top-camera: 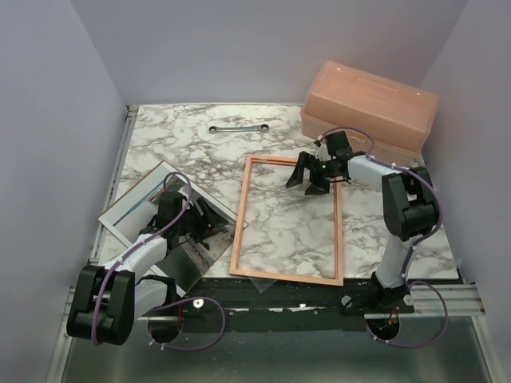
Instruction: Put the photo into the frame
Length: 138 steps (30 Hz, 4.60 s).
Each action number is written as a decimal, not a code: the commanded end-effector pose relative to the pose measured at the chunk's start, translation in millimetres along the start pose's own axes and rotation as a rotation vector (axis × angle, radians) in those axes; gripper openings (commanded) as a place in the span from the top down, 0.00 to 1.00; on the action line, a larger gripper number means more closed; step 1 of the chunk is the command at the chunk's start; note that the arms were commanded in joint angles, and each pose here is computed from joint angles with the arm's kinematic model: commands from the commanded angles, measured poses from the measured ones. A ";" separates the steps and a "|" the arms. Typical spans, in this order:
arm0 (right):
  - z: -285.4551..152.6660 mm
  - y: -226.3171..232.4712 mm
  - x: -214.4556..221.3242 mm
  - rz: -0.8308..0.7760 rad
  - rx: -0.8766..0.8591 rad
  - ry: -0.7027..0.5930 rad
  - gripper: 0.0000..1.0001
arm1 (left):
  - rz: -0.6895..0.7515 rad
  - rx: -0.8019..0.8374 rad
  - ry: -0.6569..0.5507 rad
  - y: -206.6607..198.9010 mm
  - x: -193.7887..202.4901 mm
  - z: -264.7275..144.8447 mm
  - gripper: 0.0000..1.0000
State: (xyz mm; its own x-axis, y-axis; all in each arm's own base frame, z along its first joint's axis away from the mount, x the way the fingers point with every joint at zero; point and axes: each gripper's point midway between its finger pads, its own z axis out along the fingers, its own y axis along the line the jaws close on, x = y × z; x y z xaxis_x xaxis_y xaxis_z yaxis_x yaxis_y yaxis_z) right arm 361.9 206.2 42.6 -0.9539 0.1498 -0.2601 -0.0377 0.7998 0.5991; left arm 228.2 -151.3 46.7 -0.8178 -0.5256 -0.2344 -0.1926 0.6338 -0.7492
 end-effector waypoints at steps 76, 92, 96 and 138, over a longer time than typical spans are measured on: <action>-226.2 128.9 12.0 -0.068 -0.155 -0.359 1.00 | 0.306 -0.162 0.140 -27.6 32.5 20.4 0.49; -197.0 104.9 12.5 0.019 -0.117 -0.342 1.00 | 0.280 -0.240 0.170 -9.1 47.1 27.9 0.78; -195.9 110.9 11.3 0.013 -0.157 -0.336 1.00 | 0.273 -0.244 0.165 -7.3 50.0 21.7 0.88; -160.7 111.8 22.8 0.149 -0.406 -0.198 0.99 | 0.321 -0.347 0.091 3.6 32.4 0.7 0.79</action>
State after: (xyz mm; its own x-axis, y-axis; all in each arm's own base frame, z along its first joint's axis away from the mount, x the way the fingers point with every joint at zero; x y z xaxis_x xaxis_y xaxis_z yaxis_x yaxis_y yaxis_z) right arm 289.6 201.6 228.8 -0.8706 0.3857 -0.3054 -0.0664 0.5228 0.8498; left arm 198.2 -173.0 39.8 -0.9078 -0.2410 -0.3433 -0.0751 0.8987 -0.4321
